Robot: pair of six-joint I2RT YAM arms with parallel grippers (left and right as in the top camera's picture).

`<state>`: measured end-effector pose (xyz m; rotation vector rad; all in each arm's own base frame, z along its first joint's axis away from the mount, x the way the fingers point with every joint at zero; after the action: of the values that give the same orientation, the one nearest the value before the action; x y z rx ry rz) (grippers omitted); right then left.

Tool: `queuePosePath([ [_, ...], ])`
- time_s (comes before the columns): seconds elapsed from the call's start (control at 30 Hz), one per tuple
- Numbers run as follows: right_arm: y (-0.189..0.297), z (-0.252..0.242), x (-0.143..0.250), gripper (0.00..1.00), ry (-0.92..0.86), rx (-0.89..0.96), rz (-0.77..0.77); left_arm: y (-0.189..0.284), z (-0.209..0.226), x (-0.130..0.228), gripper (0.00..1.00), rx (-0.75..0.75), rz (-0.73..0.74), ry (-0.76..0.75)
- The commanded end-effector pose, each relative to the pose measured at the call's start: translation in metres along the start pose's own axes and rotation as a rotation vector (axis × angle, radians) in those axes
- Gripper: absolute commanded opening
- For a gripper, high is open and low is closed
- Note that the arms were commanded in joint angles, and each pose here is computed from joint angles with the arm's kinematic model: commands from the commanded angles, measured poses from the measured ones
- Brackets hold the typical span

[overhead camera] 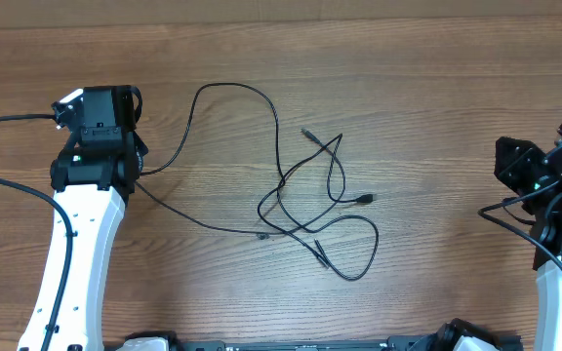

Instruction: Untangle cables

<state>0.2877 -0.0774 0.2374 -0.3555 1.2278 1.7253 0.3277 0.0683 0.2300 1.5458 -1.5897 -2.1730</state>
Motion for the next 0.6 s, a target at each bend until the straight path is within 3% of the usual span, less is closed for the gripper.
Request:
queuePosePath([
  [0.0,0.005,0.015,0.003,0.23,0.010,-0.101,0.023,0.005,-0.009,0.001,0.04,0.083,0.033,0.006],
  [0.3,0.004,0.030,0.022,0.32,0.003,-0.231,0.136,0.011,-0.034,0.015,0.04,0.267,0.148,0.008],
  [0.5,0.001,0.048,0.032,0.33,0.063,-0.280,0.173,0.012,-0.036,0.017,0.04,0.291,0.167,0.006],
  [0.53,0.001,0.050,0.034,0.33,0.068,-0.285,0.178,0.012,-0.036,0.017,0.09,0.291,0.167,0.006],
  [0.57,0.001,0.054,0.036,0.34,0.078,-0.296,0.185,0.012,-0.036,0.017,0.31,0.290,0.167,0.006],
])
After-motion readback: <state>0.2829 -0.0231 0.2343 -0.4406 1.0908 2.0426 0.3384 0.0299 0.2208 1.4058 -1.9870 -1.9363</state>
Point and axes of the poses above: each gripper's point midway between its finger pads, its own y axis back along the fingers, its own z axis along the line the jaws close on, x = y × z, the point moved 4 cm from there along y, back along the fingers, and after that the axes turned 5 degrees about y, right-handed, at the moved point
